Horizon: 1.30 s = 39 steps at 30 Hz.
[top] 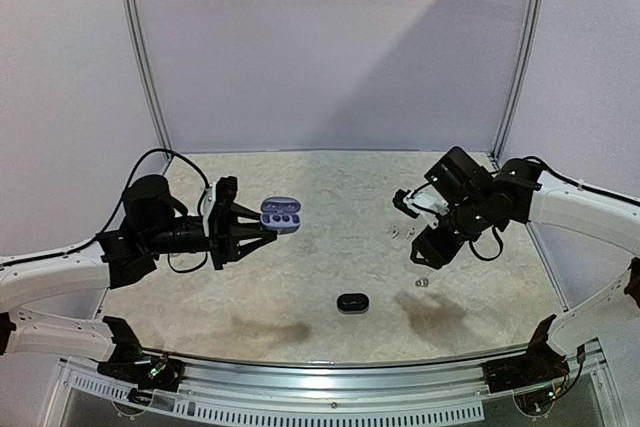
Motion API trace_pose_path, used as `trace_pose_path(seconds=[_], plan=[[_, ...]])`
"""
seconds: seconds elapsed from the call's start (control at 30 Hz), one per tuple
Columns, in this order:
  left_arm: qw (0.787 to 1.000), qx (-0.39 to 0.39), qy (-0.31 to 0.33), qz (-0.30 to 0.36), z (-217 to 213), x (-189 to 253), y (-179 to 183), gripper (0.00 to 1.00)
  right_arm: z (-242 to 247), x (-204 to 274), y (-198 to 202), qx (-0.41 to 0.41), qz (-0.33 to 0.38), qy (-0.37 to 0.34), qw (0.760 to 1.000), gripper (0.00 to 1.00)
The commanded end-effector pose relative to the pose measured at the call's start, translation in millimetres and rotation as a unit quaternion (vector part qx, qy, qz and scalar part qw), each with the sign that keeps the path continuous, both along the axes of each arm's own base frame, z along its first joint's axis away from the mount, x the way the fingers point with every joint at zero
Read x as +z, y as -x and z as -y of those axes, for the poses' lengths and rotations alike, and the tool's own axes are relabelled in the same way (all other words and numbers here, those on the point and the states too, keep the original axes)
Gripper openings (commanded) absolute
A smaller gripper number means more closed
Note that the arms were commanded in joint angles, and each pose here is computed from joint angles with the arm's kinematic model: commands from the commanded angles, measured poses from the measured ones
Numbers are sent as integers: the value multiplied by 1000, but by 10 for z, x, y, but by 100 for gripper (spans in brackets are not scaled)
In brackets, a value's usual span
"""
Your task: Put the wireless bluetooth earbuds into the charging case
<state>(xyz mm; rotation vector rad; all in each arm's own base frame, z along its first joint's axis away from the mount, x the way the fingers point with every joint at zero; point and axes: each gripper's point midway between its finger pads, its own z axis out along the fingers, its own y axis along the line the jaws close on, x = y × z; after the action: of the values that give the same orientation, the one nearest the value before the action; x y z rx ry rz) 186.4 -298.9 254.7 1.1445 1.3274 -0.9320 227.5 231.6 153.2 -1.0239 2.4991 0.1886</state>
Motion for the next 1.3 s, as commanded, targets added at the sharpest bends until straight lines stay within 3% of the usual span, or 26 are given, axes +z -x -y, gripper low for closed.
trace_pose_path(seconds=[0.0, 0.1, 0.2, 0.3, 0.43, 0.57, 0.77, 1.03, 1.27], plan=[[1000, -13, 9, 12, -9, 58, 83, 0, -64, 22, 34, 248, 95, 58, 962, 61], [1000, -13, 9, 12, -16, 65, 95, 0, -83, -88, 129, 357, 106, 73, 925, 55], [1000, -14, 9, 12, -18, 68, 107, 0, -15, -236, 122, 388, 81, 90, 914, 54], [1000, -16, 8, 15, -12, 73, 112, 0, 56, -490, 25, 391, 56, 119, 911, 60], [1000, -19, 9, 16, -9, 82, 117, 0, 127, -733, -70, 386, 18, 106, 916, 61], [1000, -16, 7, 15, -13, 82, 113, 0, 207, -936, -134, 387, -18, 105, 916, 54], [1000, -13, 3, 14, -6, 67, 91, 0, 208, -1121, -132, 396, -44, 107, 911, 52], [1000, -15, -1, 19, 15, 67, 73, 0, 192, -1213, -147, 394, -50, 105, 912, 34], [1000, -13, -2, 18, 16, 55, 64, 0, 233, -1256, -163, 392, -51, 117, 911, 29]])
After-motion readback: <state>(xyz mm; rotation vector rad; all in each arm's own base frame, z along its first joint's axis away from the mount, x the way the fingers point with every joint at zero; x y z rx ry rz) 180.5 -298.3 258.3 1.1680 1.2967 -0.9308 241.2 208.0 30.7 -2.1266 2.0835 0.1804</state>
